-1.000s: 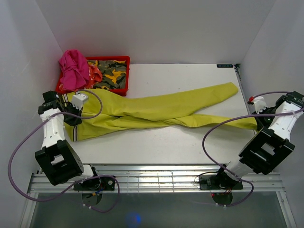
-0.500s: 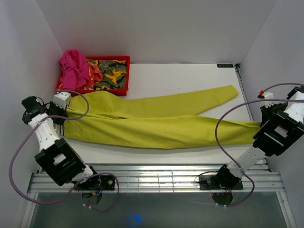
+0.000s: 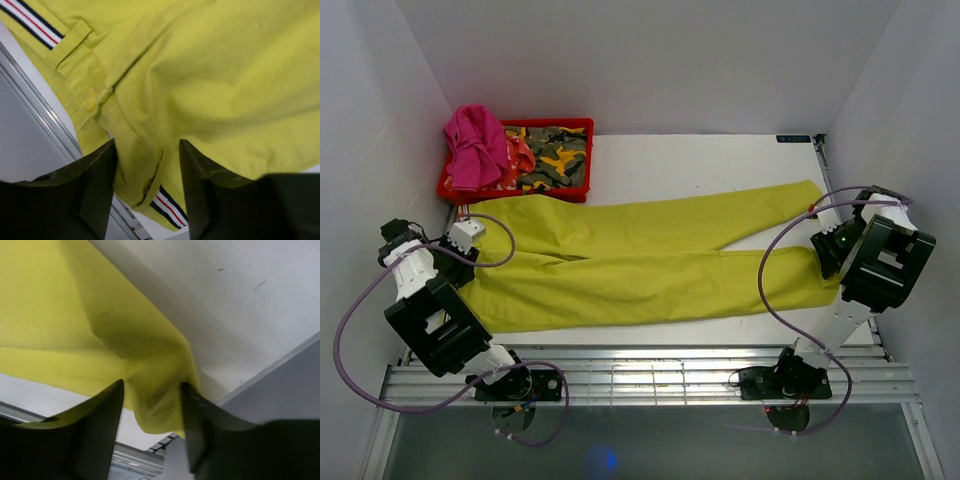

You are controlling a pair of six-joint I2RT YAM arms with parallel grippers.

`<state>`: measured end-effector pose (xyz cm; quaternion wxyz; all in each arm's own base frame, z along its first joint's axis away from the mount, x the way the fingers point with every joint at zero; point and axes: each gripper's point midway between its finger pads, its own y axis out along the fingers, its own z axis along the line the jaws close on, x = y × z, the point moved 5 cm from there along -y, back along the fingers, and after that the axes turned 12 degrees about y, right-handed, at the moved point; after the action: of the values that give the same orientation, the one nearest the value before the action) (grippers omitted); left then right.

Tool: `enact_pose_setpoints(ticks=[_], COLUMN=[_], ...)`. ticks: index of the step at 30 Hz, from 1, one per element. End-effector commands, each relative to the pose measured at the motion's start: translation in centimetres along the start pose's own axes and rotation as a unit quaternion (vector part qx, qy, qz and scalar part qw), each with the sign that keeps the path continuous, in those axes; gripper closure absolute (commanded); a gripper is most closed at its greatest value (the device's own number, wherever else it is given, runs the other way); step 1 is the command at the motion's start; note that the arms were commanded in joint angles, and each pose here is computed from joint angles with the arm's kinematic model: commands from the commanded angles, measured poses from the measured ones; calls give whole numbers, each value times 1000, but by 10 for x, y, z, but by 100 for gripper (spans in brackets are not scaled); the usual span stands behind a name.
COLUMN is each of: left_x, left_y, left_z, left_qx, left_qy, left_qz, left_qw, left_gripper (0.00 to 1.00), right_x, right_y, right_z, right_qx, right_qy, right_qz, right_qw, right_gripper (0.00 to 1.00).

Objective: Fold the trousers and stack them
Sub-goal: Flatten the trousers out

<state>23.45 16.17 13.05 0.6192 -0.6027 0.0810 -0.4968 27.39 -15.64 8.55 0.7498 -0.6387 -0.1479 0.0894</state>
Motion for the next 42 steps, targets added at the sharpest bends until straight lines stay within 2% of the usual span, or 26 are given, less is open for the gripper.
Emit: enact_pose_setpoints(ticks=[1, 2, 3, 4, 8, 10, 11, 12, 15, 18, 21, 27, 28, 29, 32, 34, 35, 37, 38, 39, 41, 42], left_x=[11, 13, 14, 14, 10, 7, 6, 7, 5, -3, -9, 29, 35, 43, 68, 82, 96, 107, 122, 128, 138, 141], left_y=[-19, -21, -27, -30, -37, -38, -37, -37, -27, -15, -8, -24, -25, -23, -20, -12, -3, 13, 24, 31, 51, 57], left_z=[16, 16, 16, 17, 7, -4, -10, -15, -33, -45, -45, -13, -9, -7, 6, 9, 8, -1, -4, -9, -19, -23], left_qx=[57, 54, 53, 54, 50, 44, 36, 33, 3, -30, -45, -23, -21, -26, -27, -36, -42, -56, -60, -65, -78, -84], left_qy=[-24, -38, -48, -56, -87, -101, -105, -108, -137, -170, -191, -181, -177, -175, -165, -163, -142, -147, -123, -131, -118, -124], left_qz=[1, 0, 2, 5, 19, 21, 22, 20, 13, 24, 31, -52, -59, -65, -92, -101, -107, -98, -103, -100, -89, -83], left_qw=[998, 998, 997, 997, 995, 994, 994, 993, 991, 985, 980, 982, 982, 982, 982, 981, 983, 983, 985, 984, 986, 985], left_gripper=[37, 31, 28, 28, 24, 24, 24, 24, 27, 32, 35, 34, 33, 33, 33, 32, 32, 32, 32, 32, 32, 32], right_x=[9, 6, 4, 3, -4, -8, -8, -9, -13, -29, -43, -79, -86, -106, -124, -117, -103, -68, -47, -19, 16, 34], right_y=[-10, -18, -24, -29, -59, -61, -65, -63, -52, -25, 0, 35, 38, 45, 43, 29, 24, -9, -20, -50, -63, -71], right_z=[-19, -17, -17, -17, -7, 4, 8, 18, 29, 37, 38, 54, 61, 71, 89, 90, 95, 82, 81, 68, 59, 60], right_qx=[-53, -62, -71, -80, -109, -89, -84, -58, -29, -5, -10, -4, 1, 9, 24, 23, 47, 42, 54, 31, 44, 43], right_qy=[25, 20, 15, 8, -20, -34, -39, -43, -40, -34, -30, -39, -45, -60, -93, -97, -94, -80, -75, -67, -53, -59], right_qz=[-12, -16, -17, -21, -44, -47, -52, -56, -37, -4, 19, 65, 71, 105, 114, 92, 51, 2, -43, -88, -136, -150], right_qw=[998, 998, 997, 997, 993, 994, 994, 996, 998, 999, 999, 997, 997, 993, 989, 991, 993, 996, 995, 993, 988, 986], right_gripper=[40, 24, 2, 2, 2, 4, 8, 17, 32, 38, 39, 45, 46, 47, 52, 52, 51, 45, 44, 43, 42, 34])
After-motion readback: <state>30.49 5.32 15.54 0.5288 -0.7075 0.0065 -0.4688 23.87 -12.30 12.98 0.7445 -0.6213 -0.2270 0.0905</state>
